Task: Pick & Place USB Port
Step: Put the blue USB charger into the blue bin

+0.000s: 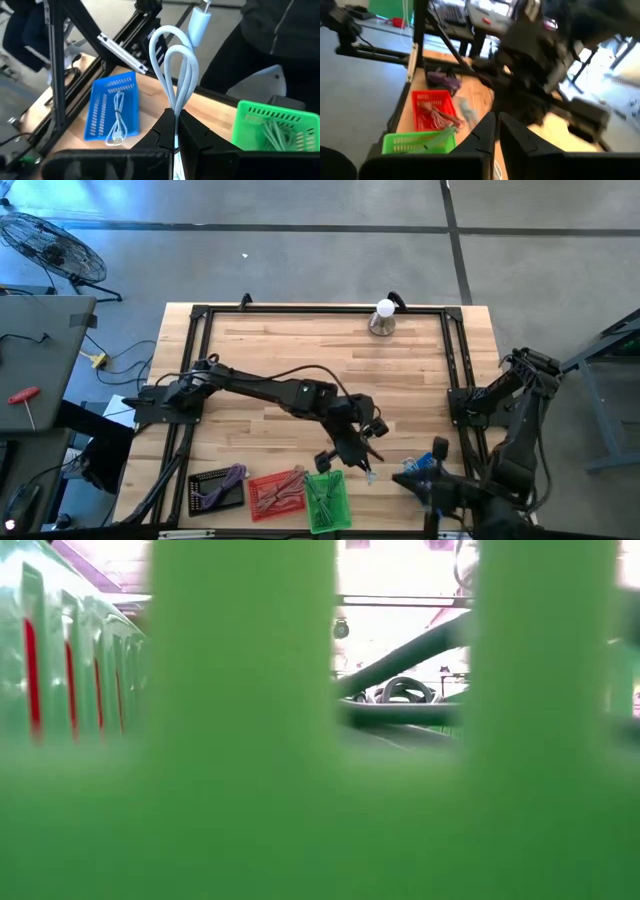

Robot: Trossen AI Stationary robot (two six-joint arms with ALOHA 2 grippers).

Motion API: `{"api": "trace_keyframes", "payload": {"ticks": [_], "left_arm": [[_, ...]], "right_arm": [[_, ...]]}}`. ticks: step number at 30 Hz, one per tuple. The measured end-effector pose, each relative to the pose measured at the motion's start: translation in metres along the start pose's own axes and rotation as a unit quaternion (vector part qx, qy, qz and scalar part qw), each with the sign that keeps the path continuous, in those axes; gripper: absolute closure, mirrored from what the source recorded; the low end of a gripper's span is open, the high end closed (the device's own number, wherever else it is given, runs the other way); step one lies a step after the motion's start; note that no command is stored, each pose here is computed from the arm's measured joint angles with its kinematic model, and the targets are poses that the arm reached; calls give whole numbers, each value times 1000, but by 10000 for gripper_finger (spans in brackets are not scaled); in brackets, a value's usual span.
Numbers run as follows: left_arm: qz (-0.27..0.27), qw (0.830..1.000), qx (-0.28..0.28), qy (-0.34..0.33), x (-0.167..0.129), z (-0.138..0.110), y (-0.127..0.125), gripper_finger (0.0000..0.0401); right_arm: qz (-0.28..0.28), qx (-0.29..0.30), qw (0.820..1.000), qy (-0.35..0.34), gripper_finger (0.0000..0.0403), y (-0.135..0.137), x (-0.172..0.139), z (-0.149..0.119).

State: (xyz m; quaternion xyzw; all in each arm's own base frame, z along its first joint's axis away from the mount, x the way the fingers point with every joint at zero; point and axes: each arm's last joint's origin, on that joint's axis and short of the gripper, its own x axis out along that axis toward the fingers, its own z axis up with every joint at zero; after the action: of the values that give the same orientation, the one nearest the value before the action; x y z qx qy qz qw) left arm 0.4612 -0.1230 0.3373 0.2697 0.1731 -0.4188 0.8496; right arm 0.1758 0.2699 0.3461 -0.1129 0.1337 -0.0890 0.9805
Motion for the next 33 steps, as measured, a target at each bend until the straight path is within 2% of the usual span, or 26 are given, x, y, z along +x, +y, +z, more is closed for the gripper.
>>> {"api": "trace_keyframes", "payload": {"ticks": [5, 11, 19, 26, 33], "left_arm": [[4, 1000, 5, 12, 1, 8, -9, 401], [8, 1000, 3, 16, 0, 7, -8, 401], [8, 1000, 2, 17, 0, 7, -8, 401], [2, 1000, -2, 24, 0, 6, -9, 401], [1, 1000, -3, 23, 0, 6, -9, 401]], "right_arm": [[12, 34, 999, 41, 353, -6, 12, -6], [54, 55, 994, 79, 318, -6, 20, -7], [51, 36, 994, 91, 313, 1, 34, -12], [57, 39, 992, 107, 313, -4, 47, -11], [92, 44, 987, 126, 313, -8, 69, -9]]}}
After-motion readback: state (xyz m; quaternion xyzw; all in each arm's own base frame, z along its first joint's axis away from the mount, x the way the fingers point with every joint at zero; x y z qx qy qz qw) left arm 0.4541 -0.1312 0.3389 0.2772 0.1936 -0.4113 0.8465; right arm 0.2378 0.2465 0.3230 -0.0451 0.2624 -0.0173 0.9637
